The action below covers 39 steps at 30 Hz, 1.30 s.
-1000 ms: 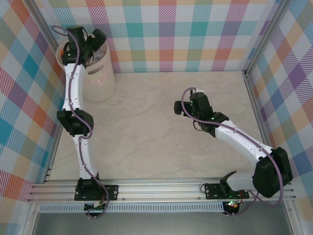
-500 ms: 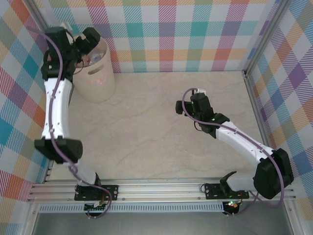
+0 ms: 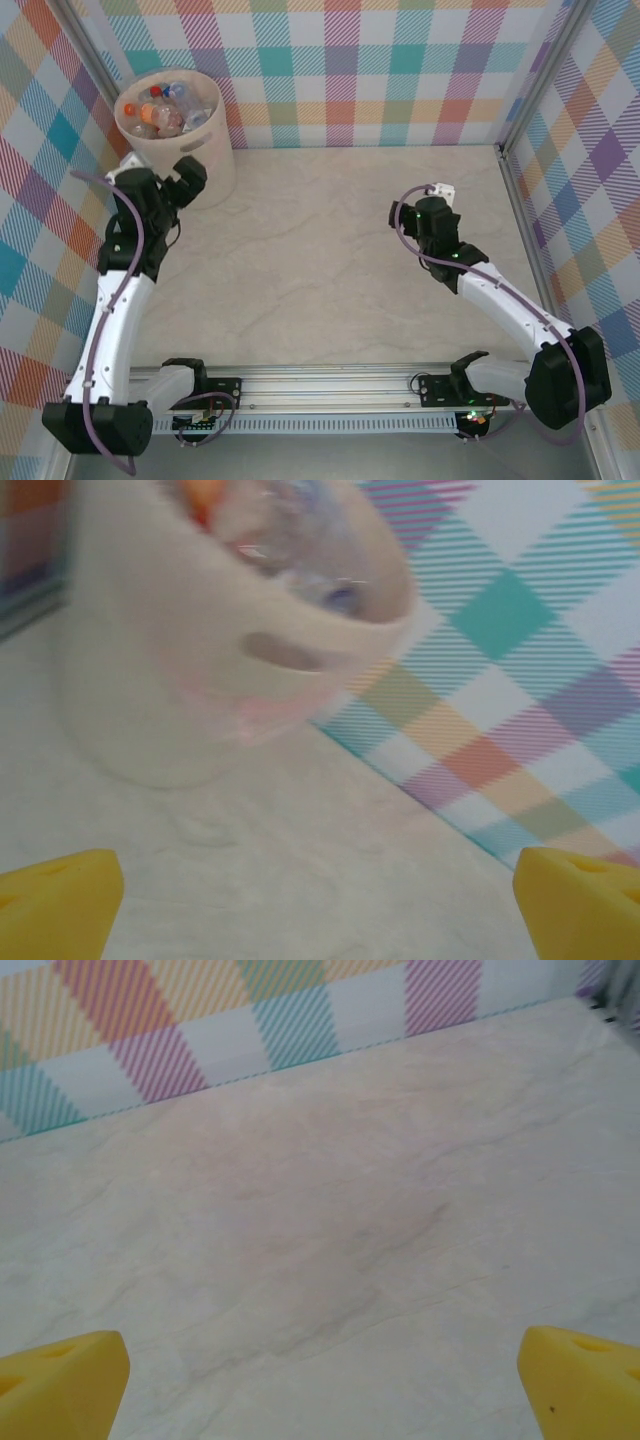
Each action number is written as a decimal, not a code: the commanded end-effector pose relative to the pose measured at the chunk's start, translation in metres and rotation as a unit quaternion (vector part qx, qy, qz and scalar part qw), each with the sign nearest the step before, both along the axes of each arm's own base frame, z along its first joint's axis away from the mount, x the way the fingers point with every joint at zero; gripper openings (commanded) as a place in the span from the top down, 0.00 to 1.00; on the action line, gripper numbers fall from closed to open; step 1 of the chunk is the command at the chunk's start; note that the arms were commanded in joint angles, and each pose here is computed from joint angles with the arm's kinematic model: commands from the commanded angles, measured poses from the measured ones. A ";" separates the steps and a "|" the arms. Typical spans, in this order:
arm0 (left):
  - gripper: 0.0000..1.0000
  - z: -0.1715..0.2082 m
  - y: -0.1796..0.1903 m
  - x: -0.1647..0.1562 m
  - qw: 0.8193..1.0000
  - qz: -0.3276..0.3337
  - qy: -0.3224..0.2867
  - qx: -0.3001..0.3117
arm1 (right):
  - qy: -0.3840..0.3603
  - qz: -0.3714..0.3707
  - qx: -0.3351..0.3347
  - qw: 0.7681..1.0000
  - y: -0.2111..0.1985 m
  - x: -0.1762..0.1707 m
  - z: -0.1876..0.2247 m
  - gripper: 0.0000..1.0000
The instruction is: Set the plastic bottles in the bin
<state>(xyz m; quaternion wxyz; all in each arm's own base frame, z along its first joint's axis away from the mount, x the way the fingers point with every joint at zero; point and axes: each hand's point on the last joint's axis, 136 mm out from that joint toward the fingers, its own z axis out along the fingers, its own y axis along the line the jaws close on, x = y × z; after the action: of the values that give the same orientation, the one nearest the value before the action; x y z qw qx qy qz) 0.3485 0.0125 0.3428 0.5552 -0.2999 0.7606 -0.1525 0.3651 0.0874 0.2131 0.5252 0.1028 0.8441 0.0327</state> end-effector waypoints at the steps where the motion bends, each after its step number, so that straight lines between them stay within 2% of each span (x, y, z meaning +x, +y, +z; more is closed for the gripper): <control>1: 0.00 -0.018 0.037 -0.016 0.994 0.105 0.007 0.040 | -0.026 -0.020 -0.043 0.999 -0.026 0.000 0.007 0.00; 6: 0.00 -0.080 0.060 -0.037 0.981 0.161 0.063 0.090 | -0.017 -0.039 -0.091 0.995 -0.063 0.000 -0.016 0.00; 12: 0.00 -0.137 0.080 -0.052 0.965 0.205 0.092 0.134 | 0.027 -0.069 -0.066 0.995 -0.103 -0.003 -0.064 0.00; 14: 0.00 -0.152 0.083 -0.052 0.962 0.208 0.100 0.149 | 0.032 -0.050 -0.052 0.997 -0.105 0.000 -0.079 0.00; 17: 0.00 -0.175 0.079 -0.043 0.964 0.174 0.113 0.166 | 0.027 0.001 -0.051 0.998 -0.098 0.006 -0.099 0.00; 20: 0.00 -0.194 0.064 -0.022 0.968 0.108 0.118 0.194 | 0.027 0.031 -0.056 0.998 -0.093 0.013 -0.112 0.00; 24: 0.00 -0.216 0.055 -0.006 0.968 0.070 0.137 0.199 | 0.001 0.092 -0.043 0.995 -0.074 0.025 -0.108 0.00; 30: 0.00 -0.240 0.036 0.025 0.970 -0.001 0.116 0.215 | -0.039 0.154 -0.036 0.987 -0.053 0.034 -0.114 0.00; 33: 0.00 -0.241 0.029 0.032 0.973 -0.018 0.090 0.211 | -0.074 0.163 -0.040 0.983 -0.050 0.026 -0.117 0.00; 36: 0.00 -0.240 0.018 0.036 0.972 -0.048 0.070 0.219 | -0.046 0.120 -0.036 0.991 -0.064 0.033 -0.121 0.00; 39: 0.00 -0.243 0.010 0.037 0.971 -0.069 0.043 0.224 | -0.045 0.118 -0.038 0.991 -0.065 0.033 -0.121 0.00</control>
<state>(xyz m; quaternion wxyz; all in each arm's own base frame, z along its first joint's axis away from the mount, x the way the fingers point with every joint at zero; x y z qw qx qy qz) 0.3754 0.0326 0.0849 0.5171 -0.1594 0.8407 0.0208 0.3841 0.0259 0.0689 0.5223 -0.0207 0.8495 0.0713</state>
